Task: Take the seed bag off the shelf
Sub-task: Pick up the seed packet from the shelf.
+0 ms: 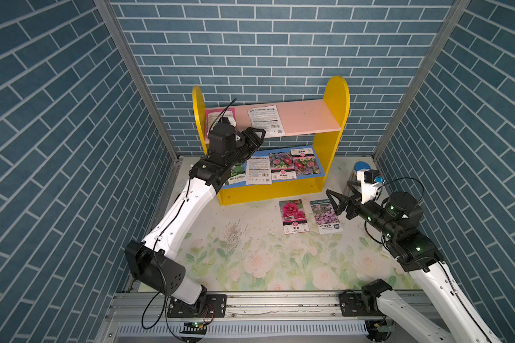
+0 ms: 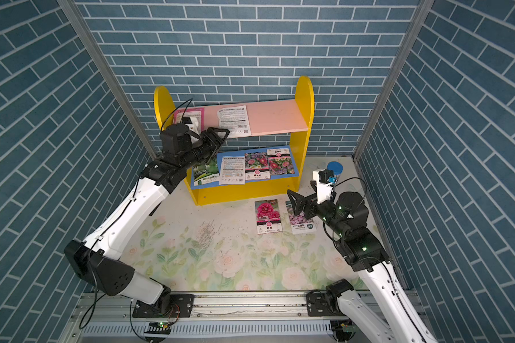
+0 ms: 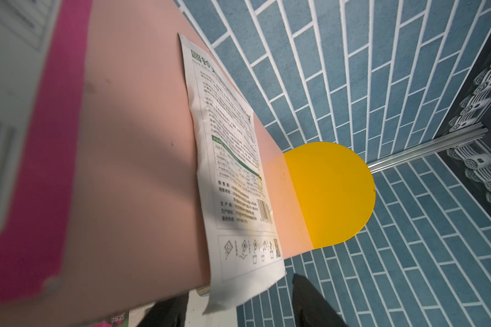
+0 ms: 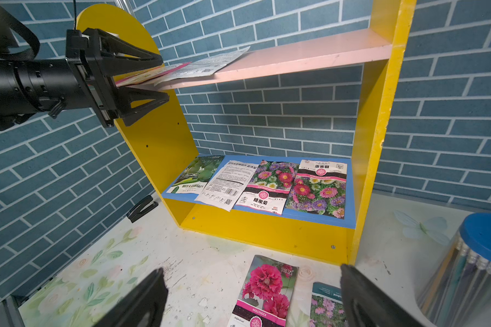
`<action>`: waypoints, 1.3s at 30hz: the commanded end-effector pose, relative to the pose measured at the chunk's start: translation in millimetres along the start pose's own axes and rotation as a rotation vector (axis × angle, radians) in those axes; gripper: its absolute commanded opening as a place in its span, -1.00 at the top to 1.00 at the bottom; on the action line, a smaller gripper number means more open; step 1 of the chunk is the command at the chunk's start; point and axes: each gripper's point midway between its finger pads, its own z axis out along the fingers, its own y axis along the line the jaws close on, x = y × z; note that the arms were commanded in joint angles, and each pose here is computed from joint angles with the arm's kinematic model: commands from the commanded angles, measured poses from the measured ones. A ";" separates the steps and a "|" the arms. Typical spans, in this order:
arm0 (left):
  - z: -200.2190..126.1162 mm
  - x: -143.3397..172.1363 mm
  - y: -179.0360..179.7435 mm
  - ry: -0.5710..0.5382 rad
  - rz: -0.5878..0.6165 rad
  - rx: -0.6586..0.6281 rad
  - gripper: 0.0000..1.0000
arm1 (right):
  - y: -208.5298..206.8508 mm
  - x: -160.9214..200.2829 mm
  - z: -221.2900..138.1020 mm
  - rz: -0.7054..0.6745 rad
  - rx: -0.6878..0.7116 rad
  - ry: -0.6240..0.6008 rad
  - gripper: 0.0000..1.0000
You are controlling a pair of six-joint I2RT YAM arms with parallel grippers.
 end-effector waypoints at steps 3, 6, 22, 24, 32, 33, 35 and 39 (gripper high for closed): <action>-4.8 -3.9 -12.3 -0.016 0.010 0.037 -0.10 | 1.8 -3.4 -4.3 -0.005 -0.002 -0.023 -0.93; -6.1 -3.6 -10.4 -0.018 0.012 0.029 -0.04 | 2.1 -2.4 -3.7 -0.005 -0.005 -0.023 -0.93; -6.2 -3.4 -13.4 -0.007 0.012 0.047 0.43 | 0.8 -0.3 -5.4 -0.002 0.003 -0.019 -0.93; -7.2 -3.0 -13.7 -0.005 0.011 0.049 0.47 | 1.0 -1.5 -5.6 -0.002 0.002 -0.024 -0.93; -12.3 -1.5 -18.7 0.001 0.016 0.070 0.76 | 2.0 0.1 -3.1 0.002 -0.008 -0.023 -0.93; -12.5 -0.8 -19.9 0.005 0.018 0.079 0.81 | 1.6 0.4 -2.9 0.003 -0.007 -0.023 -0.93; -13.3 0.3 -22.9 0.011 0.025 0.097 0.88 | 2.9 -1.3 -2.8 0.006 -0.014 -0.029 -0.93; -13.6 4.7 -33.6 0.034 0.074 0.150 1.00 | 7.8 -5.5 1.0 0.027 -0.048 -0.049 -0.93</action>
